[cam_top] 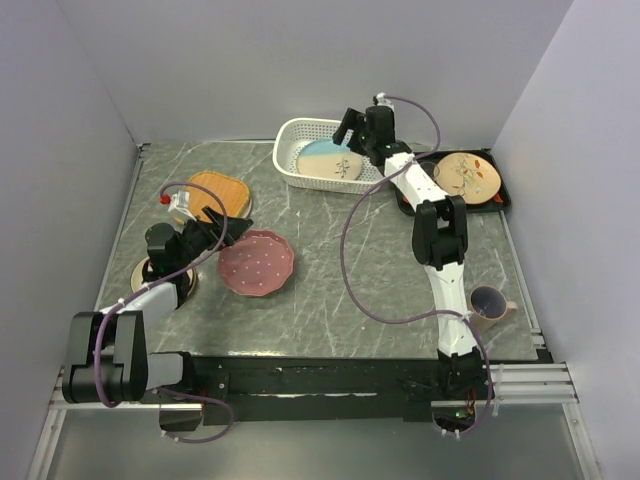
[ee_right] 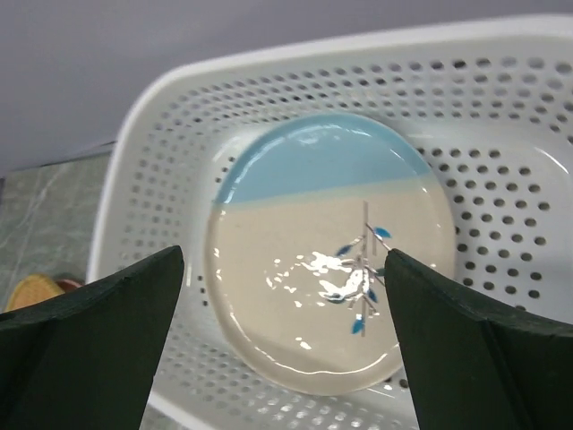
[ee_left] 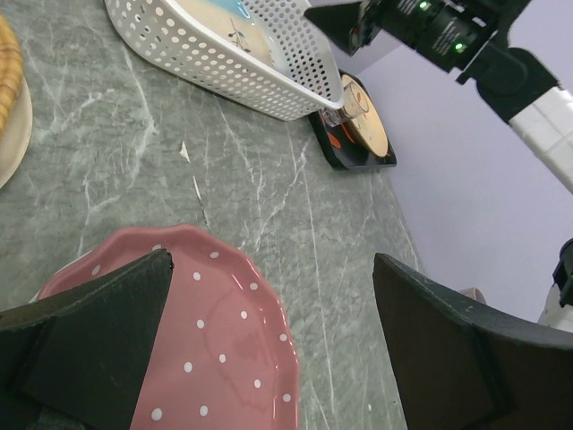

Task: Place the plates into the plastic bin on the countertop
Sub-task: Place the plate in the plastic bin, then pick up the plate at the center of the board.

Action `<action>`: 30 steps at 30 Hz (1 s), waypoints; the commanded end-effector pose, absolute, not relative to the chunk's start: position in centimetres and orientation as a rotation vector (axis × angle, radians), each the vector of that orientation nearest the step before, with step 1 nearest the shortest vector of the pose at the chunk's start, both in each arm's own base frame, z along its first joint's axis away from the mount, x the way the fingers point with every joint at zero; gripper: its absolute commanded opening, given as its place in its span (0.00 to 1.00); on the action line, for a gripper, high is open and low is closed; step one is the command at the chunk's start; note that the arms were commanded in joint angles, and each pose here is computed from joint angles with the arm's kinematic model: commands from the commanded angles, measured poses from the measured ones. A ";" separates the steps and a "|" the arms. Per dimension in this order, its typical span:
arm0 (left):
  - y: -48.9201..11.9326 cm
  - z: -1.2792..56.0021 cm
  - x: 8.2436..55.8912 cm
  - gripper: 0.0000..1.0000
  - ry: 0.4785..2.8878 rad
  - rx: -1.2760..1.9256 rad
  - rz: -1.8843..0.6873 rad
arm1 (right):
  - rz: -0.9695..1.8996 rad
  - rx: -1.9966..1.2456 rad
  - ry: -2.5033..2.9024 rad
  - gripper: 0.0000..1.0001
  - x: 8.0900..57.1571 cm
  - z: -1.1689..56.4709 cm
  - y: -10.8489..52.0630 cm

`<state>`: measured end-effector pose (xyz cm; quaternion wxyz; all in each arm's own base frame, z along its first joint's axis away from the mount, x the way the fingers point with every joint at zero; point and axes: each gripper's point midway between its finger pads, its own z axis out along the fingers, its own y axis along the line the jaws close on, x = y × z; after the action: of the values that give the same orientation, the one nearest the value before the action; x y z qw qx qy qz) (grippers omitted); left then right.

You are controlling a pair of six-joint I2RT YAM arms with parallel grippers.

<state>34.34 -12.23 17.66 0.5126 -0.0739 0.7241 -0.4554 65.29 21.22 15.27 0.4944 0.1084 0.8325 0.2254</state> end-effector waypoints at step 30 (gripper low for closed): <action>-10.4 16.4 35.2 0.99 1.834 -0.316 -0.942 | 0.755 -0.059 2.080 1.00 53.2 22.3 30.0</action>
<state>34.56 -11.15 15.23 0.4839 -0.1229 0.7613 -0.4137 55.78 29.02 19.85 0.4537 -0.0026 0.8466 0.2782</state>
